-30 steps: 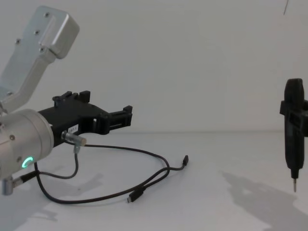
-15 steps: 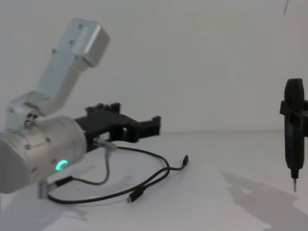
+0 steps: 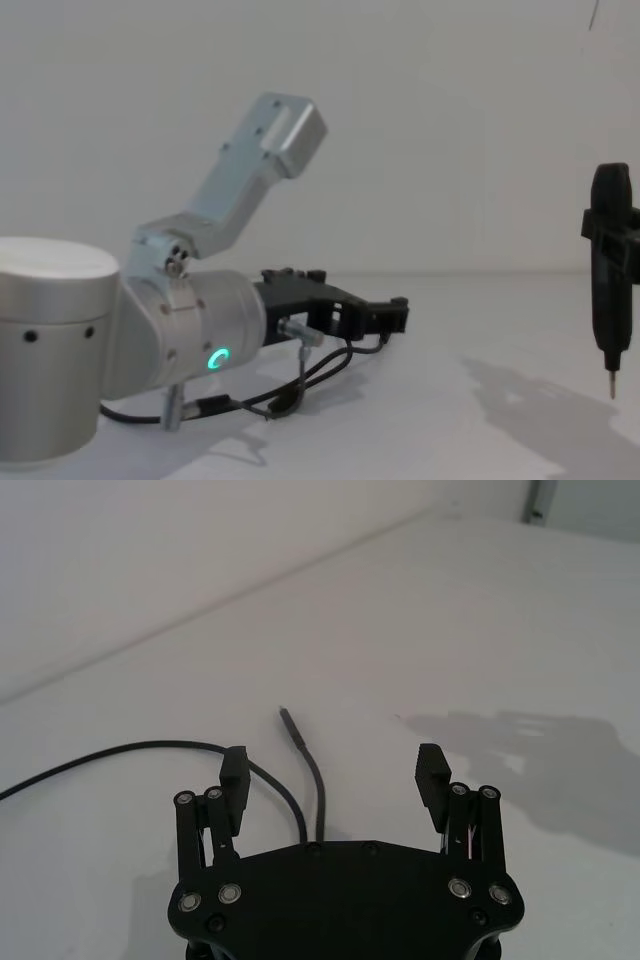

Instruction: Pick up the data cable with the one hand.

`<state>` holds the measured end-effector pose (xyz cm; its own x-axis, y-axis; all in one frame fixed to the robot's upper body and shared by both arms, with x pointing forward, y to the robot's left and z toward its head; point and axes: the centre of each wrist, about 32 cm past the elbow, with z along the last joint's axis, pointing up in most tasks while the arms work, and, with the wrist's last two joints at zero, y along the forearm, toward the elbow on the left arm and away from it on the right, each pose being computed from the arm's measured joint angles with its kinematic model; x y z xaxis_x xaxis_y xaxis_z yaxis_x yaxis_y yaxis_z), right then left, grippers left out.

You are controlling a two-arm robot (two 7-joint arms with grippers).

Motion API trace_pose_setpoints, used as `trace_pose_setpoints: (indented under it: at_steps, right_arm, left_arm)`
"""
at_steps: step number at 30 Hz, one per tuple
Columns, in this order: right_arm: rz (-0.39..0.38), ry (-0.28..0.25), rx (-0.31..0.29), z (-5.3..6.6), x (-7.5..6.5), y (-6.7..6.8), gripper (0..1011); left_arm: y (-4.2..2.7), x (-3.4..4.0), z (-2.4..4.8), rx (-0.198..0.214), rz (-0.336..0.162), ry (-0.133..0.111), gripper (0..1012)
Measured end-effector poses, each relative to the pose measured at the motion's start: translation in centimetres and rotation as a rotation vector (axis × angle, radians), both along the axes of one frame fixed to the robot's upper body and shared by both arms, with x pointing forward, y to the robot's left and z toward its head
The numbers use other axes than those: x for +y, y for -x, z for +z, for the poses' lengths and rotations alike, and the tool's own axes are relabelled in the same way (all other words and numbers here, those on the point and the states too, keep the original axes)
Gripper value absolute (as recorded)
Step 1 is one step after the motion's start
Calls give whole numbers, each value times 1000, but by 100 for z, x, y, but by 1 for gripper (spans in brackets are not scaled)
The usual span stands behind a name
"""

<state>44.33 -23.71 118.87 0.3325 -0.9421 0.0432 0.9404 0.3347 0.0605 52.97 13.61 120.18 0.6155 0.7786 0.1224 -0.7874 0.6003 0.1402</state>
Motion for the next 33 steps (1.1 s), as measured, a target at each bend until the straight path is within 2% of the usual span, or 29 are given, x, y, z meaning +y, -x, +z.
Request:
trace_pose_setpoints:
  at_steps: [3,6,7,8,13,18,26,33]
  right_arm:
    - [0,0,0,0,0,0,279]
    - [0,0,0,0,0,0,279]
    - [0,0,0,0,0,0,279]
    - [0,0,0,0,0,0,279]
    - [0,0,0,0,0,0,279]
    - [0,0,0,0,0,0,279]
    - [0,0,0,0,0,0,279]
    - [0,0,0,0,0,0,279]
  left_arm:
    - [-25,-37,21,15,-7,-20,1001]
    - [-60,-75,62,31,-15,-53,1001]
    - [-60,-75,62,31,-15,-53,1001]
    - [-72,-84,82,36,-16,-68,1001]
    - [-105,-91,159,42,-16,-107,1001]
    - [-128,-66,260,49,-14,-145,1001]
    - [-108,-46,329,79,-30,-168,1001]
    - [-41,-48,316,122,-55,-165,1001]
